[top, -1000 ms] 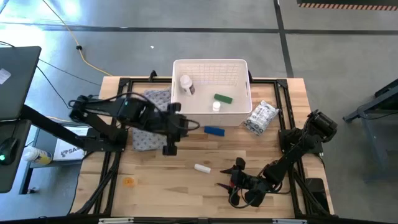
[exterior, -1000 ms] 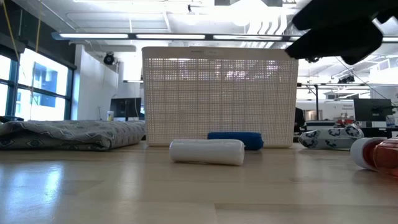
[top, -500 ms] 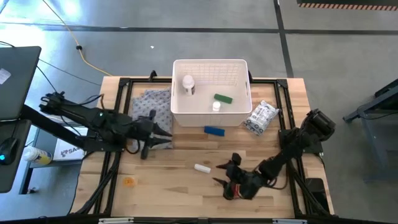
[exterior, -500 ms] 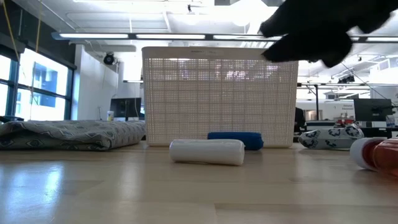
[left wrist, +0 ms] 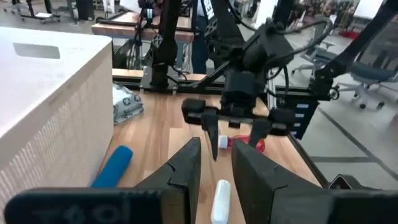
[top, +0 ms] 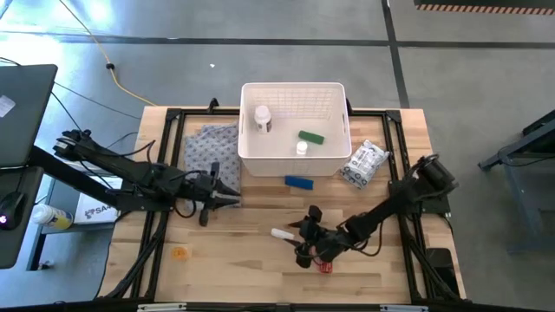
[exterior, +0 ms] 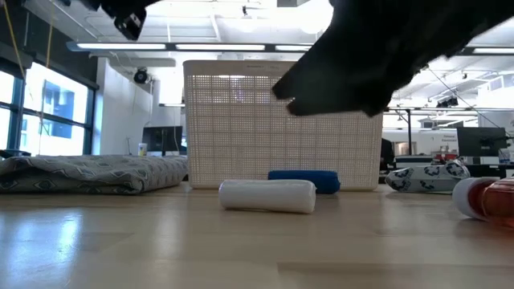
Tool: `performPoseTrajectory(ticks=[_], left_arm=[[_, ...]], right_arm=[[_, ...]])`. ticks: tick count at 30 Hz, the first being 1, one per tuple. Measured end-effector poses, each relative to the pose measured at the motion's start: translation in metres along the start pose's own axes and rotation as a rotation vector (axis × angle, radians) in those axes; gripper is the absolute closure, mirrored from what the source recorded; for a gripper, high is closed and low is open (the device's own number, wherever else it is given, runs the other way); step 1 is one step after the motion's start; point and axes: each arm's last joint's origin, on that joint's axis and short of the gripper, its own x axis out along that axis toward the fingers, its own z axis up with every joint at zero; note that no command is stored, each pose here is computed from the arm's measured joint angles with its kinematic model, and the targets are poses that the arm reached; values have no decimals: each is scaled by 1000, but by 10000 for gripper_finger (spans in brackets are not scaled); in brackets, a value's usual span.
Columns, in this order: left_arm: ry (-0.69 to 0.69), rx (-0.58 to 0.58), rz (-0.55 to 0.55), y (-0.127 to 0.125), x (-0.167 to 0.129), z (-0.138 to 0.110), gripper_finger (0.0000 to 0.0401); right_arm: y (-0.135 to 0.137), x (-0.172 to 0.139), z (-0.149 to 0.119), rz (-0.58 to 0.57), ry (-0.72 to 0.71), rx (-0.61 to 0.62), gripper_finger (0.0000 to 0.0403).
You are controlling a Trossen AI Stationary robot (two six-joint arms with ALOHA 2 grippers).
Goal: Pick & place medical supplies in basket/bin
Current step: Put the white rolled gauze into the white bin
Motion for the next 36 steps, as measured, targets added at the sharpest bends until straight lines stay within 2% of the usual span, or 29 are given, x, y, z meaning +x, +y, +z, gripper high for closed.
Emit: performPoseTrajectory(ticks=[3,8,12,17,30,36], left_arm=[[-22,-26,-5,2,2,-15,277],[-34,-30,-5,4,1,-31,277],[-38,-30,-43,3,0,-30,277],[-18,-89,-78,2,3,-32,277],[-4,-47,-89,0,2,-34,277],[-6,-26,-78,0,3,-34,277]], right_arm=[[5,12,-11,-6,28,-39,189],[16,27,-14,3,90,-53,188],[17,31,-17,-57,151,-70,188],[15,32,-18,-80,165,-51,188],[3,40,-14,-109,184,-53,187],[2,40,-14,-115,189,-102,187]])
